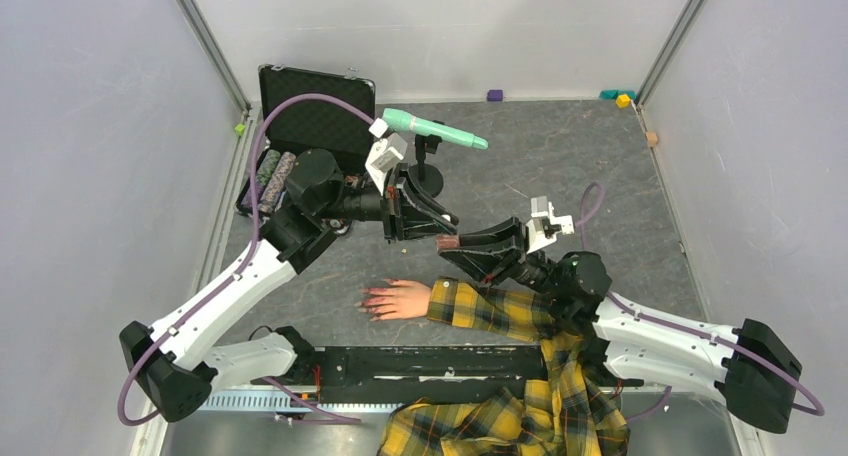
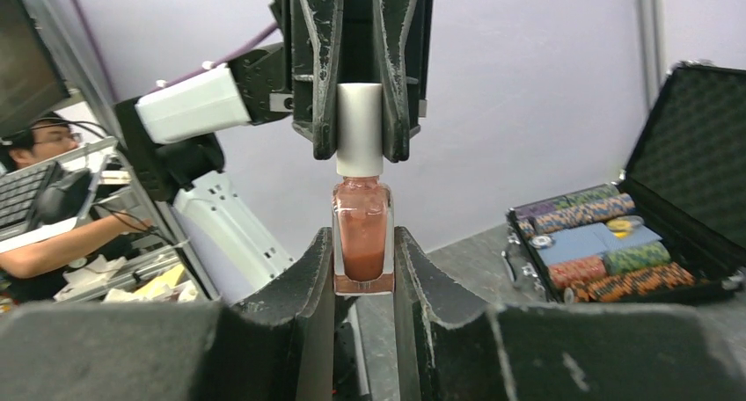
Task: Paint the nails
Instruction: Screw the nail polish bottle.
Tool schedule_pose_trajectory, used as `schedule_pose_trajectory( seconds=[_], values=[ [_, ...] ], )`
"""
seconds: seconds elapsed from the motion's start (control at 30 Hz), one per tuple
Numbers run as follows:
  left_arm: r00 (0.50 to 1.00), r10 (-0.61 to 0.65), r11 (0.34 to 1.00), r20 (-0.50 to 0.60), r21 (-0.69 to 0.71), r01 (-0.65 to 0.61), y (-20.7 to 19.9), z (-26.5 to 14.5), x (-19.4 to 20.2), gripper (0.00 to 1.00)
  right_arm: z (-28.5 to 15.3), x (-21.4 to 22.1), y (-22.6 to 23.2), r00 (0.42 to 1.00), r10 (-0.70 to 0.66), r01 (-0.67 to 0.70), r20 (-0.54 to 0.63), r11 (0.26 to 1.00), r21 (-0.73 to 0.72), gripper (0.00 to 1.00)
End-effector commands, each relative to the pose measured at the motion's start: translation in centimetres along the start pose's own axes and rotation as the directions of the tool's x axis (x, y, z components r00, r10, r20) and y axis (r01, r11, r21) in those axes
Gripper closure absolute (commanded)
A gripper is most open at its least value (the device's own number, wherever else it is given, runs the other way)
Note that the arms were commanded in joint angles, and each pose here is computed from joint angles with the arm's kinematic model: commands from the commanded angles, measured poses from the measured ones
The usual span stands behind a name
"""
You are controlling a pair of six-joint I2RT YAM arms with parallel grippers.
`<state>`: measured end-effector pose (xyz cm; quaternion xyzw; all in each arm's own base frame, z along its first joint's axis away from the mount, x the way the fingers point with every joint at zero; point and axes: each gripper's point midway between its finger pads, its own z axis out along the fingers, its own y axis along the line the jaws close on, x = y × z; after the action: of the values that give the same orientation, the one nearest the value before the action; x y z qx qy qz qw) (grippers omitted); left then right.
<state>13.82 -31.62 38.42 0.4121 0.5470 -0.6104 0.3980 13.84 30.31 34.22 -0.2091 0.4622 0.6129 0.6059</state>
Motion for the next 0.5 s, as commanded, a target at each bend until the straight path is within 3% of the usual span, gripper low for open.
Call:
schedule_pose_trajectory(
  seconds=[0.0, 0.3, 0.43, 0.47],
  values=[
    [0.996, 0.025, 0.979, -0.089, 0.205, -0.007, -4.7, -0.7, 2.1, 0.98, -0.4, -8.5, 2.4, 0.950, -0.025, 0.048, 0.310, 0.997, -0.066, 1.00],
    [0.998, 0.024, 0.982, -0.061, 0.188, -0.012, -4.6, -0.5, 2.0, 0.96, -0.1, -8.3, 2.9, 0.951, -0.029, 0.063, 0.308, 0.993, -0.101, 1.00],
    [0.999, 0.040, 0.991, -0.023, 0.130, -0.037, -4.0, -0.5, 1.5, 0.82, 0.0, -7.8, 2.4, 0.954, -0.050, 0.078, 0.295, 0.993, -0.083, 1.00],
    [0.999, 0.043, 0.993, -0.013, 0.114, -0.041, -3.8, -0.6, 1.4, 0.70, 0.1, -7.6, 2.3, 0.955, -0.056, 0.082, 0.291, 0.994, -0.078, 1.00]
  ],
)
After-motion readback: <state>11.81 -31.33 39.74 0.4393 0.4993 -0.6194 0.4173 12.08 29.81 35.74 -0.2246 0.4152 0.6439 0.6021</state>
